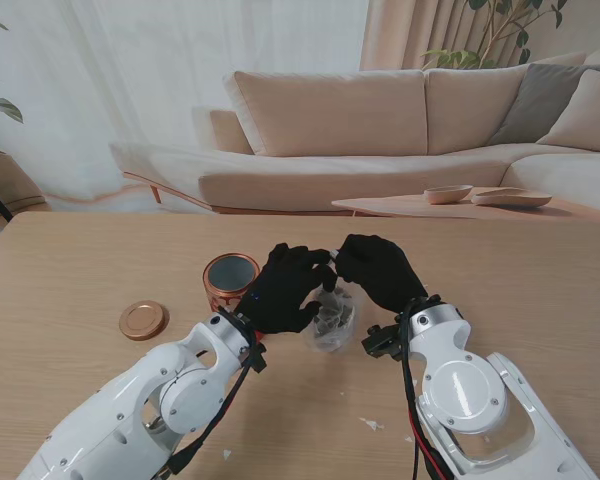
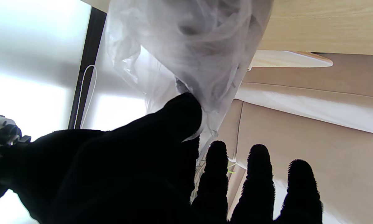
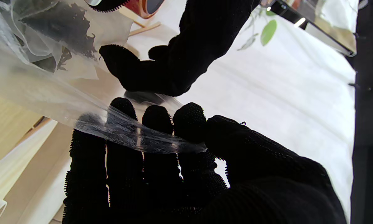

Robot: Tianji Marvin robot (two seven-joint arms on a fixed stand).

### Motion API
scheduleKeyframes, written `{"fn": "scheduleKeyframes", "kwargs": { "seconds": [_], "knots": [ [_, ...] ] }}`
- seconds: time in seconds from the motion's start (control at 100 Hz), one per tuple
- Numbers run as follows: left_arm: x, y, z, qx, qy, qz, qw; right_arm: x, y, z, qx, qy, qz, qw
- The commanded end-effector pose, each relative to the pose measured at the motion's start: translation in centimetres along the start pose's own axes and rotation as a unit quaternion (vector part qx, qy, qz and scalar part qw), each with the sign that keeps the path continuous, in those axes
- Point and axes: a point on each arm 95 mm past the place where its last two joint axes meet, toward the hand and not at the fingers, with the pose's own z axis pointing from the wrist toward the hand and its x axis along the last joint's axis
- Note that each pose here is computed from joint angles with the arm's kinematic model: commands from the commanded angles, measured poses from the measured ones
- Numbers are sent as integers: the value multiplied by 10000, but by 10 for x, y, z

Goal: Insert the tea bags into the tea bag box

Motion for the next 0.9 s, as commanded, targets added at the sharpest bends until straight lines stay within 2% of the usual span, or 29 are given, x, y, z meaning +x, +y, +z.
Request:
{"fn": "scheduleKeyframes", "kwargs": {
  "seconds": [0.0,0.22,0.54,0.89],
  "knots": [
    [3,1,3,16,-38,-116,9999,2,-2,-1,45,20,43,10000],
    [3,-1,4,78,-54,-267,9996,0,-2,0,57,-28,44,10000],
    [9,-14,0,196,263,-378,9987,-4,3,2,12,-188,-15,9998],
    [13,-18,4,212,340,-550,9977,-5,5,4,-13,-216,-29,9998]
  ]
}}
